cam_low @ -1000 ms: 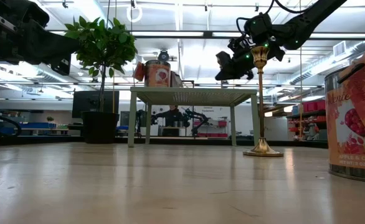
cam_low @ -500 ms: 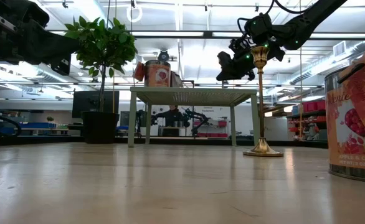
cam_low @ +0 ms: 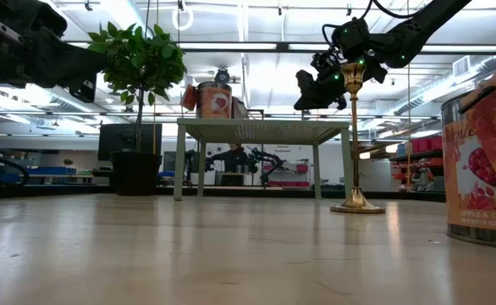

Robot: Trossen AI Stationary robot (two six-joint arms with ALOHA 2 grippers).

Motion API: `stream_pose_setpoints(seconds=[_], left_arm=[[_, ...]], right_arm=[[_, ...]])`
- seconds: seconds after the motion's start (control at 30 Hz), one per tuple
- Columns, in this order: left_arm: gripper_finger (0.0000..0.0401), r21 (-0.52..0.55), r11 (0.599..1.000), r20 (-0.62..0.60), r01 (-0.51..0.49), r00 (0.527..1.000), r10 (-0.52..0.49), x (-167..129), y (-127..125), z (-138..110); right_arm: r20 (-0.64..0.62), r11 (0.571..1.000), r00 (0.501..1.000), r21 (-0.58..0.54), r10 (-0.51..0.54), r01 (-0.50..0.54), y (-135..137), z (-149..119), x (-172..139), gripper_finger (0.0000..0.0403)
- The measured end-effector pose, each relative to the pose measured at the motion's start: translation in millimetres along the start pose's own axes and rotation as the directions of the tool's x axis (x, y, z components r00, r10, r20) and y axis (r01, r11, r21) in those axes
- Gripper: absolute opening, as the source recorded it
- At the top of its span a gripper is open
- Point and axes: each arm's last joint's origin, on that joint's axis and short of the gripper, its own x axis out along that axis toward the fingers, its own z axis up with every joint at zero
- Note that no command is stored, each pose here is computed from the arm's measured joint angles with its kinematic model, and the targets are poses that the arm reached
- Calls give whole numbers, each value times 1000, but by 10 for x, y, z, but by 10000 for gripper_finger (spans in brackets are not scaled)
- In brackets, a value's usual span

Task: Pick & Place candle stick holders
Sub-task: Put the top left gold candle holder on the shelf, then put the silver scented candle on the shelf

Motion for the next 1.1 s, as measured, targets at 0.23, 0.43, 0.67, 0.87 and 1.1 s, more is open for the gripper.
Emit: stream_pose_setpoints(seconds=[0.23, 0.43, 0.67, 0.87, 1.1], left_arm=[[30, 0, 1000, 0, 0, 1000, 0, 0, 0, 0], [30, 0, 1000, -1, 0, 1000, 0, 0, 0, -1], [30, 0, 1000, 0, 0, 1000, 0, 0, 0, -1], [30, 0, 1000, 0, 0, 1000, 0, 0, 0, 0], [30, 0, 1000, 0, 0, 1000, 0, 0, 0, -1]], right_arm=[[0, 1000, 1000, 3, 0, 0, 0, 0, 0, 63], [0, 1000, 1000, 3, 0, 0, 0, 0, 0, 86], [0, 1000, 1000, 14, 0, 0, 0, 0, 0, 122], [-6, 999, 1000, 32, 2, -2, 1, -4, 0, 160], [-18, 999, 1000, 32, 13, -13, 4, -15, 0, 214]])
